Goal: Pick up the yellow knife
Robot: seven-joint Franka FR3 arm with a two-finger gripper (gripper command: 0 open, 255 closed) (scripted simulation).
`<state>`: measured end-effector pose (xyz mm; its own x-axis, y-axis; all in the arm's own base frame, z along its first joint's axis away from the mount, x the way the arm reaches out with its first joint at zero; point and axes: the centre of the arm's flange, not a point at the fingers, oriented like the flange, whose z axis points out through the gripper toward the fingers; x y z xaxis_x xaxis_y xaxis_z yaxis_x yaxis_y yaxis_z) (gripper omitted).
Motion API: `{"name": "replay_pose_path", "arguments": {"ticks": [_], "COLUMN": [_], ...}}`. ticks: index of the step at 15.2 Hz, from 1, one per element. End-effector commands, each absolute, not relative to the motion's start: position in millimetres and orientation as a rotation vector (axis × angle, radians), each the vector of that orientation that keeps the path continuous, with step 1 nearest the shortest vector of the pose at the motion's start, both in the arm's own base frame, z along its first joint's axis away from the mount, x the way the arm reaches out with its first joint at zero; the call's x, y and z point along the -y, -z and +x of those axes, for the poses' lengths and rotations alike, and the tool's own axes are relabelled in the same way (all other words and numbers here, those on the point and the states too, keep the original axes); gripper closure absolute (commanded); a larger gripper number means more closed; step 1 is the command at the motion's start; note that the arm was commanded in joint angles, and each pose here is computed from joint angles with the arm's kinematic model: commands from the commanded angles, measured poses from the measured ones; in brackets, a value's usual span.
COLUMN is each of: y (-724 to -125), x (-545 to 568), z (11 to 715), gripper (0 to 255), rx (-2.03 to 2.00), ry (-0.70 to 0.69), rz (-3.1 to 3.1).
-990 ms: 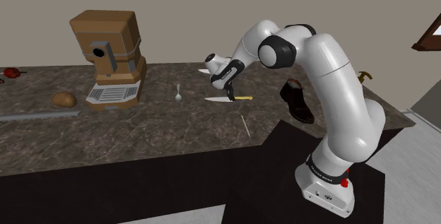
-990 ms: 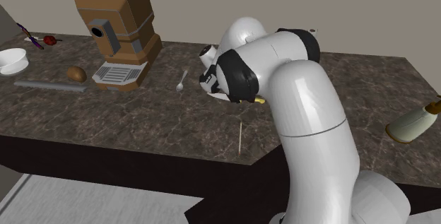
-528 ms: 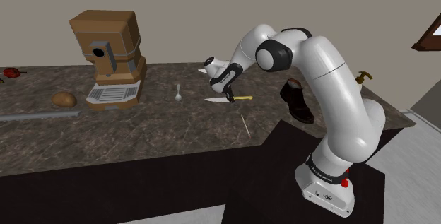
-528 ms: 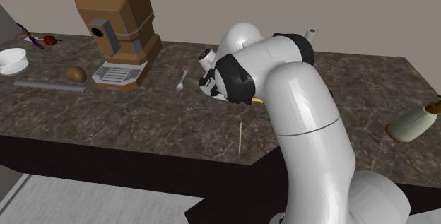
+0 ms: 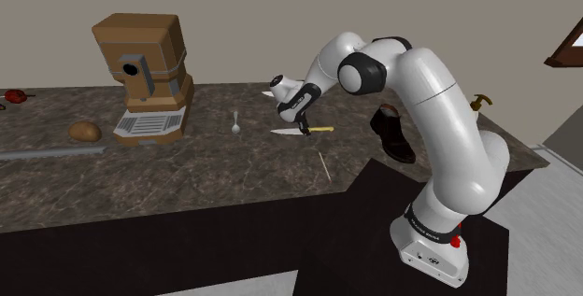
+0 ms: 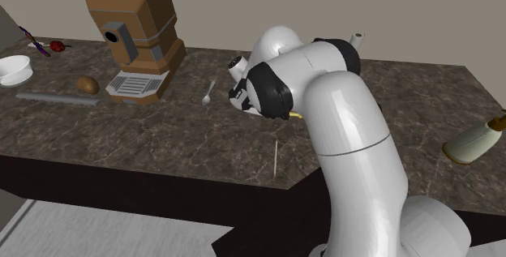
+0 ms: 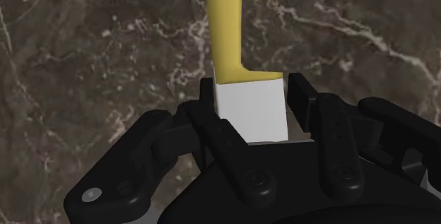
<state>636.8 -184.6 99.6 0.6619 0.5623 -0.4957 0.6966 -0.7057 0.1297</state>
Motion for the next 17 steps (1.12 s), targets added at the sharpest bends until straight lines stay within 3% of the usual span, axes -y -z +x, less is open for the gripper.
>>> {"name": "replay_pose_path", "arguments": {"ticks": [1,17], "y": [-99.8,-174.5], "x": [186.8,186.8], "z": [634.9,634.9], "gripper": [255,255], "rx": [-1.003,-1.003], "ry": [0.618,0.618], "rz": [2.572,2.572]}}
